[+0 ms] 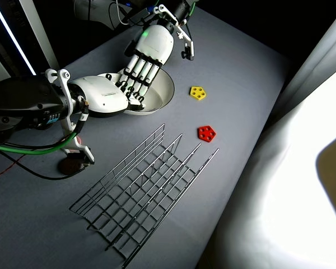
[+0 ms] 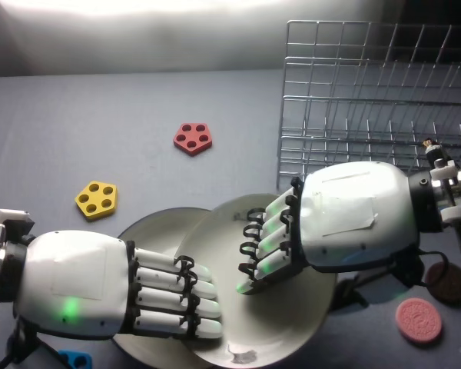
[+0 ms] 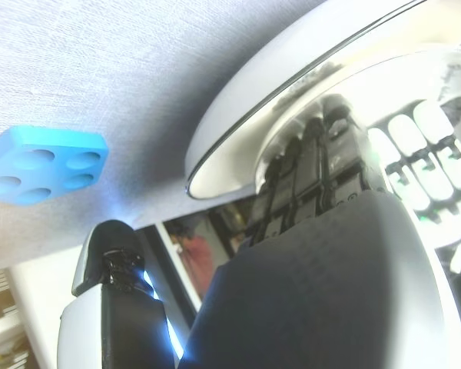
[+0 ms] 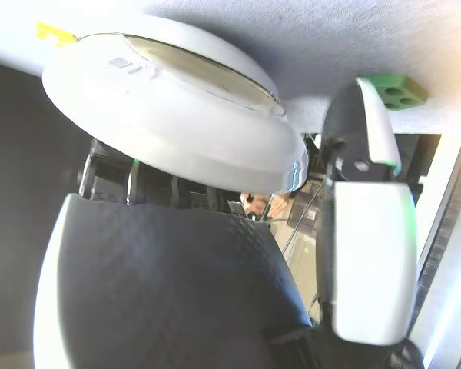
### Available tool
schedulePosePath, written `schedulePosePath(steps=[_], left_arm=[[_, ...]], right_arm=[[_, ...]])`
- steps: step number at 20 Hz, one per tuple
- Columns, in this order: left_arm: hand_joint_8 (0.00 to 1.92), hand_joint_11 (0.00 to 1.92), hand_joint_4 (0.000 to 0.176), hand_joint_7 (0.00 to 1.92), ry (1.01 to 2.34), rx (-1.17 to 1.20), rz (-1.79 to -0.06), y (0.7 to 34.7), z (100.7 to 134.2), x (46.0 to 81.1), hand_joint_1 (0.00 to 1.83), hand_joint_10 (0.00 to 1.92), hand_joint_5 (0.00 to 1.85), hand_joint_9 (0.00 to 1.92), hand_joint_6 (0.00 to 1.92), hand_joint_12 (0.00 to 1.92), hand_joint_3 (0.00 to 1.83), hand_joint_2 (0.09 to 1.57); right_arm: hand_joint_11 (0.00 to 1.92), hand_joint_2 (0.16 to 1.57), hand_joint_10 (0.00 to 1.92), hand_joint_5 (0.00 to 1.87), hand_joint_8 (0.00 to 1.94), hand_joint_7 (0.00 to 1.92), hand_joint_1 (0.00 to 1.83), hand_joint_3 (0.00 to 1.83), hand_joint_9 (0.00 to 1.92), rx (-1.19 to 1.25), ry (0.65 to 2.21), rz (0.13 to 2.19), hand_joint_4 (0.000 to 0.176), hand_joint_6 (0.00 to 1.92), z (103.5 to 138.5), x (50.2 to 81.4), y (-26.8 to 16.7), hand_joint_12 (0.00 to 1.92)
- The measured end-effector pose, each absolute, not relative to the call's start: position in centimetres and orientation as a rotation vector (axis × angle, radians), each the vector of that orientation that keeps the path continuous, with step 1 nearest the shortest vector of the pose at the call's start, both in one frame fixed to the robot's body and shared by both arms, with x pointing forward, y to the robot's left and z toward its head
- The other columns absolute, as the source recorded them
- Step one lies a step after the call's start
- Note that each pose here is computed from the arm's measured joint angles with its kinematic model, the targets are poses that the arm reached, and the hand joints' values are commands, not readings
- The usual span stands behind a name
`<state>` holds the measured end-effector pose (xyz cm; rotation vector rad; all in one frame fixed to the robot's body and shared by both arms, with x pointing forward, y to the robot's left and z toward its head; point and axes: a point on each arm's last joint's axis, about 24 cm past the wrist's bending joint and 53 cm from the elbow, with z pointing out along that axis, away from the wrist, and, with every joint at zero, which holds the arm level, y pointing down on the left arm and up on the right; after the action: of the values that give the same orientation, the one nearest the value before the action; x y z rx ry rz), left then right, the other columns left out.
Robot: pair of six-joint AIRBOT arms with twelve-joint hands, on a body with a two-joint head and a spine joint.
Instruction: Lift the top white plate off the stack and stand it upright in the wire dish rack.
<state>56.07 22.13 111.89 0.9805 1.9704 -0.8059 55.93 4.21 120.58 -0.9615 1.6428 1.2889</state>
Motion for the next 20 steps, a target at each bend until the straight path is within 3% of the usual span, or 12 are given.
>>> schedulePosePath(steps=[1, 2, 3, 13, 20], left_arm=[[0.0, 0.05, 0.0, 0.01, 1.97, 0.981, -0.807, 22.1, 111.9, 56.0, 0.33, 0.0, 0.0, 0.02, 0.0, 0.09, 0.0, 1.03], [0.0, 0.05, 0.0, 0.0, 1.971, 0.979, -0.807, 22.1, 111.9, 56.1, 0.31, 0.0, 0.0, 0.0, 0.0, 0.09, 0.0, 1.04], [0.0, 0.03, 0.0, 0.0, 1.971, 0.979, -0.806, 22.2, 111.9, 56.1, 0.3, 0.0, 0.0, 0.0, 0.0, 0.09, 0.0, 1.04], [0.0, 0.05, 0.0, 0.0, 1.957, 0.949, -0.82, 22.3, 112.6, 56.5, 0.33, 0.0, 0.0, 0.0, 0.0, 0.1, 0.0, 1.04], [0.01, 0.07, 0.0, 0.04, 1.918, 0.893, -0.797, 22.8, 114.4, 58.1, 0.32, 0.01, 0.01, 0.05, 0.0, 0.11, 0.0, 1.03]], right_arm=[[0.93, 1.06, 0.73, 0.96, 0.45, 1.12, 1.48, 0.0, 1.05, -0.95, 1.637, 1.317, 0.0, 1.03, 121.0, 55.7, 4.3, 1.35], [0.82, 1.12, 0.87, 0.83, 0.69, 0.97, 1.48, 0.0, 0.97, -0.947, 1.626, 1.337, 0.0, 1.2, 121.5, 55.4, 4.5, 1.5], [0.78, 1.14, 0.95, 0.78, 0.81, 0.88, 1.48, 0.0, 0.95, -0.965, 1.613, 1.347, 0.0, 1.26, 121.6, 54.9, 4.8, 1.57], [0.75, 1.15, 0.96, 0.73, 0.89, 0.88, 1.48, 0.0, 0.93, -0.987, 1.597, 1.351, 0.0, 1.28, 122.0, 54.0, 5.3, 1.6], [0.81, 1.13, 0.9, 0.77, 0.79, 0.93, 1.49, 0.0, 0.99, -0.999, 1.528, 1.303, 0.0, 1.2, 125.0, 54.7, 4.9, 1.55]])
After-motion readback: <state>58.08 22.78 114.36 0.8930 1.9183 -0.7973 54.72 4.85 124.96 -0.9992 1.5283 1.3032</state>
